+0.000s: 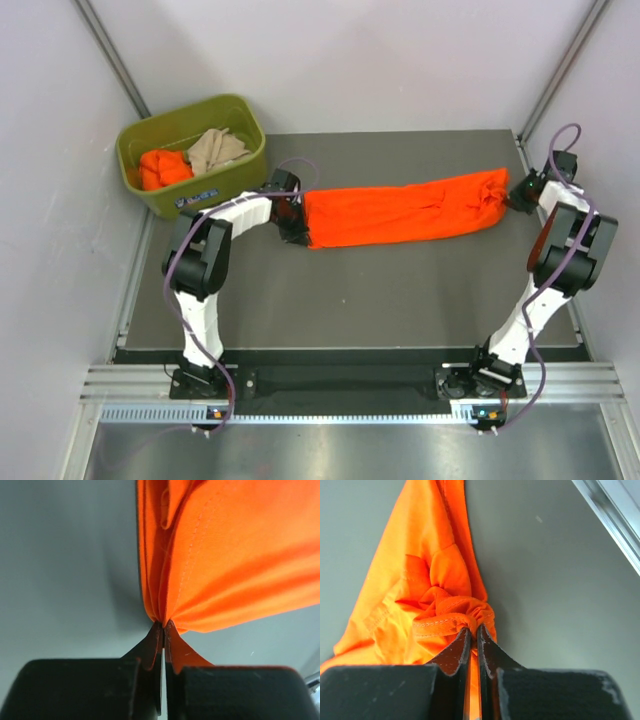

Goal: Fold and stack the t-shirts
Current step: Fold the tshirt

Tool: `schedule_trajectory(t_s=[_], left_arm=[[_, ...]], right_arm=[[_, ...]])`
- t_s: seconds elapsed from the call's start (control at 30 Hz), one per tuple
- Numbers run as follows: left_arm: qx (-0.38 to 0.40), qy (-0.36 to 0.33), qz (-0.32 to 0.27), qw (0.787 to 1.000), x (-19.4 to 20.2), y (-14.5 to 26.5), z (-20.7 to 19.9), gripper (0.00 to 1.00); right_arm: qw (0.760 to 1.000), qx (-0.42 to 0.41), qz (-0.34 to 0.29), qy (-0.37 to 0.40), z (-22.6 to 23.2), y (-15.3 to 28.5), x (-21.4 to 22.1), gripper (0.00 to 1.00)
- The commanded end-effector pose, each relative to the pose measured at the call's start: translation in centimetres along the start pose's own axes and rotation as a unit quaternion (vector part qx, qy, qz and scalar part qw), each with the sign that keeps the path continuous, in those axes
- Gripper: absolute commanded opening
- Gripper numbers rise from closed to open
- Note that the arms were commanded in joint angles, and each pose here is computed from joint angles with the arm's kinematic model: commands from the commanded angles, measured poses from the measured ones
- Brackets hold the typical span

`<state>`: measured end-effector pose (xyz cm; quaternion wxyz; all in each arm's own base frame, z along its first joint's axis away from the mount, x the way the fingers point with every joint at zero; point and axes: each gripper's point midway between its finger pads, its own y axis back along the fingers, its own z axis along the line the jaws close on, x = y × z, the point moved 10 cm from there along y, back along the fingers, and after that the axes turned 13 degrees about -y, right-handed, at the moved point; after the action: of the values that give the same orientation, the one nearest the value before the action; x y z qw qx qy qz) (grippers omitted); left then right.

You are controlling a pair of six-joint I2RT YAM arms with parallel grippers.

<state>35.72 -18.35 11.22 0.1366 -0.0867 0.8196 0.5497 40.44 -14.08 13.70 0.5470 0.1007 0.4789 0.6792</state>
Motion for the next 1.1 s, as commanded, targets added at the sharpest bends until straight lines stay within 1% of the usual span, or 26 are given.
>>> schedule_trajectory(t_s=[0.0,0.07,0.13,0.17,0.2,0.23,0.3,0.33,0.4,0.47,0.5,0.53,0.57,0.63,0.67,0.7,0.73,0.77,0.8,0.83,0.87,0.93,0.97,1.07], left_arm=[[-0.022,0.000,0.047,0.999,4.2,1.6,0.2,0.00],[-0.023,-0.004,0.050,0.998,5.4,2.4,-0.1,0.00],[-0.020,-0.012,0.063,0.998,7.3,3.1,-1.0,0.00],[-0.019,-0.016,0.068,0.997,7.9,3.2,-1.5,0.00],[-0.014,-0.030,0.075,0.997,9.1,3.4,-2.6,0.00],[-0.013,-0.039,0.080,0.996,9.7,3.3,-3.3,0.00],[-0.006,-0.067,0.090,0.994,11.4,3.2,-5.3,0.00],[0.003,-0.078,0.088,0.993,11.8,3.0,-6.1,0.00],[0.020,-0.106,0.096,0.990,13.1,2.7,-7.9,0.00],[0.045,-0.128,0.096,0.986,14.1,2.5,-9.4,0.03],[0.046,-0.132,0.097,0.985,14.2,2.4,-9.6,0.06],[0.048,-0.134,0.097,0.985,14.3,2.5,-9.6,0.19],[0.050,-0.137,0.096,0.985,14.3,2.6,-9.5,0.25],[0.052,-0.166,0.075,0.982,13.6,3.8,-9.8,0.37],[0.044,-0.174,0.072,0.981,13.2,4.4,-9.6,0.46],[0.043,-0.194,0.048,0.979,12.1,5.6,-9.9,0.50],[0.042,-0.198,0.040,0.979,11.5,6.3,-9.9,0.53],[0.040,-0.190,0.035,0.980,10.4,7.0,-9.2,0.56],[0.058,-0.197,0.018,0.979,9.3,8.1,-9.2,0.57],[0.060,-0.192,0.008,0.979,8.4,8.8,-8.8,0.58],[0.054,-0.172,-0.008,0.984,6.9,9.4,-7.5,0.59],[0.059,-0.164,-0.033,0.984,5.1,10.3,-6.2,0.61],[0.052,-0.143,-0.043,0.987,3.9,10.6,-4.6,0.61],[0.048,-0.146,-0.044,0.987,1.6,10.2,-2.8,0.63]], right_arm=[[0.999,-0.018,-0.036,0.012,1.8,-1.0,-1.9,0.00],[0.998,-0.029,-0.047,0.008,2.7,-1.4,-2.8,0.01],[0.998,-0.034,-0.045,0.011,3.4,-2.6,-3.0,0.01],[0.997,-0.049,-0.057,0.016,4.6,-2.6,-3.8,0.01],[0.997,-0.052,-0.050,0.021,5.1,-3.6,-3.5,0.01],[0.996,-0.070,-0.059,0.022,6.4,-3.6,-4.2,0.01],[0.995,-0.085,-0.049,0.023,7.7,-5.1,-3.6,0.02],[0.992,-0.108,-0.057,0.016,9.0,-5.2,-3.9,0.02],[0.991,-0.129,-0.047,0.010,10.4,-6.5,-2.8,0.02],[0.986,-0.161,-0.046,-0.010,11.9,-7.0,-2.4,0.02],[0.985,-0.165,-0.039,-0.019,12.4,-7.6,-1.8,0.03],[0.985,-0.168,-0.041,-0.022,12.8,-7.6,-1.8,0.04],[0.984,-0.171,-0.038,-0.025,13.0,-7.7,-1.6,0.05],[0.984,-0.169,-0.033,-0.035,13.0,-7.8,-1.3,0.07],[0.986,-0.163,-0.028,-0.037,12.8,-7.7,-1.2,0.08],[0.986,-0.161,-0.027,-0.032,12.8,-7.3,-1.3,0.09],[0.987,-0.158,-0.025,-0.028,12.7,-7.1,-1.1,0.11],[0.987,-0.156,-0.027,-0.024,12.6,-6.9,-1.2,0.19],[0.988,-0.151,-0.028,-0.015,12.5,-6.4,-1.2,0.25],[0.989,-0.146,-0.026,-0.014,12.2,-6.2,-1.3,0.28],[0.990,-0.141,-0.026,-0.010,11.9,-6.0,-1.5,0.33],[0.992,-0.123,-0.027,0.008,11.2,-5.1,-1.6,0.41],[0.993,-0.113,-0.029,0.010,10.7,-4.7,-1.9,0.49],[0.994,-0.106,-0.032,0.028,9.6,-3.0,-2.4,0.58]])
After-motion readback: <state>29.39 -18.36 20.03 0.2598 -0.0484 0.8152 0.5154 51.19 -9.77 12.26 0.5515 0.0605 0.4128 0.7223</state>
